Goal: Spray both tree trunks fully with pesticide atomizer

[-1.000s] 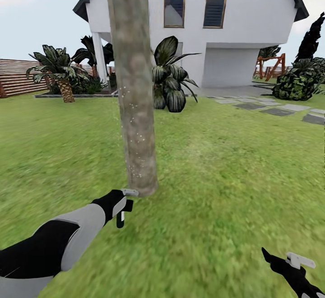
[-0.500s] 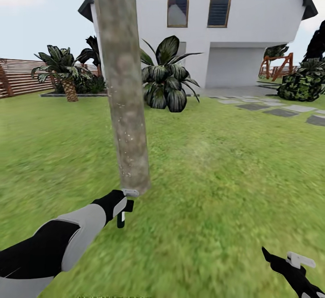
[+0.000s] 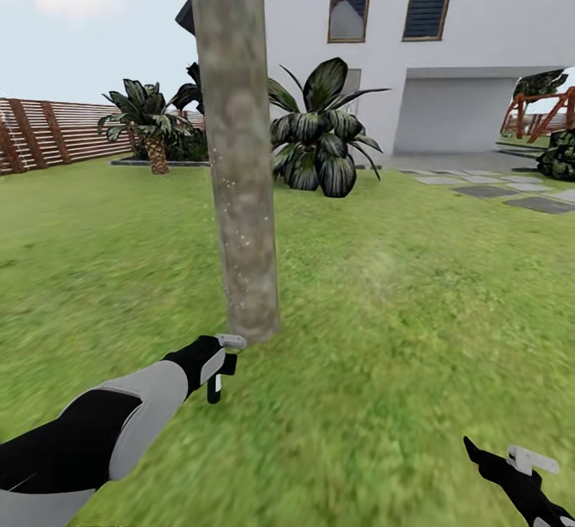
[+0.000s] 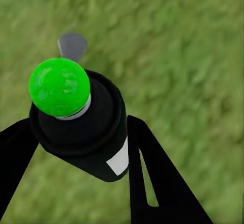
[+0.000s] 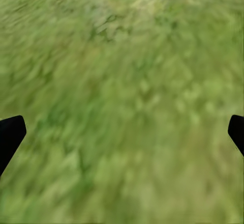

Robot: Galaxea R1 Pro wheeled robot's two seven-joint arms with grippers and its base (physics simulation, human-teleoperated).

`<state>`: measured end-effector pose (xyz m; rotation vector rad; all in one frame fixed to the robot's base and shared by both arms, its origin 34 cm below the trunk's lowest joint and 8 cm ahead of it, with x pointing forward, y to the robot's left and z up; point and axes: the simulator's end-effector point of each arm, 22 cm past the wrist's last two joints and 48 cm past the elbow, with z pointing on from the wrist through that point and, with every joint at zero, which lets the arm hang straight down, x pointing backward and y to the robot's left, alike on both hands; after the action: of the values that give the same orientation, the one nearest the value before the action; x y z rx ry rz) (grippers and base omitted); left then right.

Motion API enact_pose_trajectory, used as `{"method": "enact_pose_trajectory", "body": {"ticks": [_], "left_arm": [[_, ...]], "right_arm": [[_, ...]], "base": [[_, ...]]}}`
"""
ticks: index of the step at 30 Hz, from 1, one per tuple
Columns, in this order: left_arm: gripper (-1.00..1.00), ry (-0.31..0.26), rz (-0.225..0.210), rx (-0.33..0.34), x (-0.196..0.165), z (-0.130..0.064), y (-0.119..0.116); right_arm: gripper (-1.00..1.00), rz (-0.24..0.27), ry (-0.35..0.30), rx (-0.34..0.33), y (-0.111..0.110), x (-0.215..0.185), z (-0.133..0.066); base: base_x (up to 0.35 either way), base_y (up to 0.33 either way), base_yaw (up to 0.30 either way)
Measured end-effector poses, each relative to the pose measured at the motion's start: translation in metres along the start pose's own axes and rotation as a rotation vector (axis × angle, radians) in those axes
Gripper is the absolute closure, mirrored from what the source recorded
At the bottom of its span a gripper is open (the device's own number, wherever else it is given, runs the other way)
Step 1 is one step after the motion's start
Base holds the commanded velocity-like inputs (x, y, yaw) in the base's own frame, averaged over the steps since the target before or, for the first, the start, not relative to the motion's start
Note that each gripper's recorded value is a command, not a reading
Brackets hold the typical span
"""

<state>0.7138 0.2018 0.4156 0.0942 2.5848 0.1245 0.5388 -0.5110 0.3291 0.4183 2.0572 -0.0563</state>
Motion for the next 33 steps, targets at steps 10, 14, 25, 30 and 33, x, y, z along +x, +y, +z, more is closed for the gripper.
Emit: {"method": "enact_pose_trajectory", "body": {"ticks": [10, 14, 25, 30, 33], "left_arm": [[1.00, -0.001, 0.005, 0.012, 0.000, -0.001, -0.010], [1.00, -0.001, 0.006, 0.012, 0.000, -0.001, -0.010], [1.00, -0.002, 0.006, 0.012, -0.001, -0.001, -0.010], [1.00, -0.002, 0.006, 0.012, -0.001, -0.001, -0.010], [1.00, -0.002, 0.006, 0.012, -0.001, -0.001, -0.010]], "right_arm": [[-1.00, 0.001, -0.001, 0.001, 0.000, 0.000, 0.000], [-1.00, 0.002, 0.000, 0.001, 0.000, 0.000, 0.000], [-1.00, 0.001, -0.001, 0.000, 0.000, 0.000, 0.000], [-1.00, 0.001, 0.000, 0.000, 0.000, 0.000, 0.000], [-1.00, 0.001, 0.000, 0.000, 0.000, 0.000, 0.000]], "base": [[0.080, -0.297, 0.137], [0.001, -0.320, 0.251], [0.110, -0.307, 0.253], [0.209, -0.273, 0.225], [0.197, -0.277, 0.227]]}}
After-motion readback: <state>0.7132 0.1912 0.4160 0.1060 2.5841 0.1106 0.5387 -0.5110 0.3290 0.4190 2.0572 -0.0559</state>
